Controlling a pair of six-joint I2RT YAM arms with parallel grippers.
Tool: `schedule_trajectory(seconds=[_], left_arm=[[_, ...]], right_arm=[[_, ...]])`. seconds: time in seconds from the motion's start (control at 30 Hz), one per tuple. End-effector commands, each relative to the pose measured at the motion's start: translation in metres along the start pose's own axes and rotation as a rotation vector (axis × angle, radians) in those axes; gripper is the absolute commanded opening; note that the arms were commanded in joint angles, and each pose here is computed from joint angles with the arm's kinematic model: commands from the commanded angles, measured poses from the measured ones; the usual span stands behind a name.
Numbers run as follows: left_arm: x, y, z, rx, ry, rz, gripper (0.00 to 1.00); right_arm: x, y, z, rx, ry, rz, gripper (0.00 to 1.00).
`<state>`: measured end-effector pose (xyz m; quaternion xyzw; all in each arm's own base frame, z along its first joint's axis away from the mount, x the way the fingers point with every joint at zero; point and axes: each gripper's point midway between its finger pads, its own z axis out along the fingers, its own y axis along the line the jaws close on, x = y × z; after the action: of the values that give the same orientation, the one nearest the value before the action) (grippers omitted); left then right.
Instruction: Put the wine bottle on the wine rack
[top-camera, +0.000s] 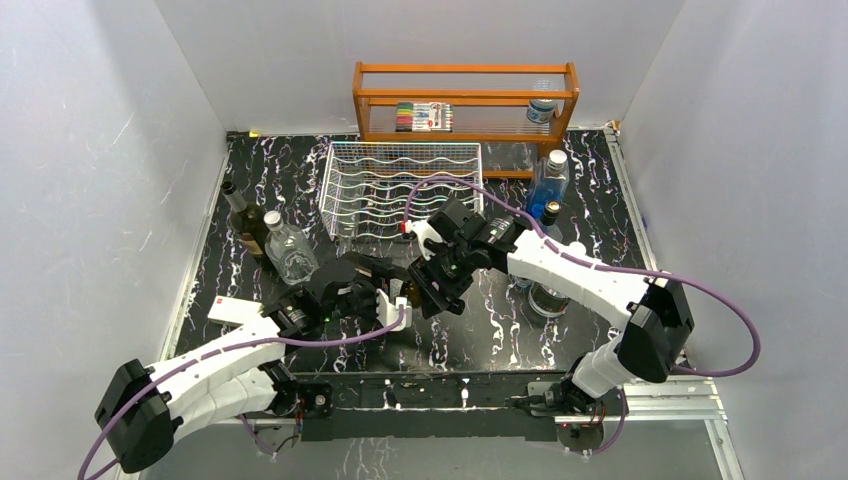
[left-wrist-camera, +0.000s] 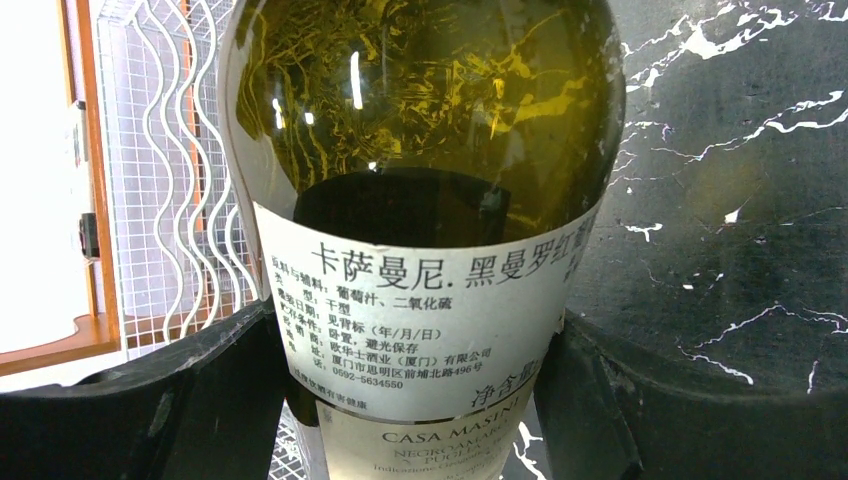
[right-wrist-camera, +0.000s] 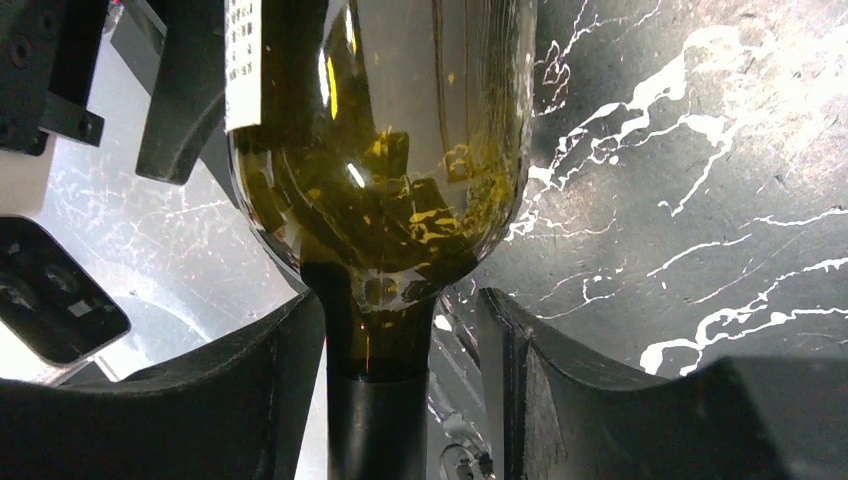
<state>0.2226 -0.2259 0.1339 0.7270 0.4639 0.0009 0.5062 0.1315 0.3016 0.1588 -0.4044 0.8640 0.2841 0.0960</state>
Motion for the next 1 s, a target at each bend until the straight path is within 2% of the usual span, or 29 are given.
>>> schedule_trajectory(seconds=[0.0,0.27,0.53,0.63,0.67,0.7,0.8,0.83,0.97], left_arm=[[-0.023,0.041,-0.011,-0.135,-0.072,0.042,0.00],[-0.026,0.042,-0.013,-0.138,-0.084,0.021,0.00],[-0.028,0.041,-0.013,-0.125,-0.087,-0.014,0.00],[-0.029,0.041,-0.013,-0.120,-0.088,-0.024,0.00],[-0.030,0.041,-0.014,-0.120,-0.091,-0.028,0.00],[-0.030,0.042,-0.014,-0.120,-0.091,-0.033,0.00],[-0.030,0.043,-0.015,-0.123,-0.092,-0.039,0.00],[-0.031,0.043,-0.015,-0.124,-0.092,-0.040,0.00],[-0.031,0.043,-0.015,-0.124,-0.090,-0.048,0.00]], right_arm=[[-0.023,0.009,-0.003,-0.029,-0.083,-0.027,0.66],[-0.020,0.008,0.007,-0.044,-0.075,-0.025,0.65],[-0.012,0.011,0.005,-0.053,-0.066,-0.026,0.23],[-0.012,0.012,0.001,-0.049,-0.075,-0.030,0.16],[-0.012,0.012,0.001,-0.050,-0.078,-0.030,0.16],[-0.012,0.013,0.001,-0.054,-0.077,-0.031,0.20],[-0.008,0.014,0.003,-0.063,-0.061,-0.028,0.50],[-0.007,0.013,0.004,-0.066,-0.056,-0.028,0.55],[-0.006,0.012,0.009,-0.067,-0.042,-0.023,0.59]])
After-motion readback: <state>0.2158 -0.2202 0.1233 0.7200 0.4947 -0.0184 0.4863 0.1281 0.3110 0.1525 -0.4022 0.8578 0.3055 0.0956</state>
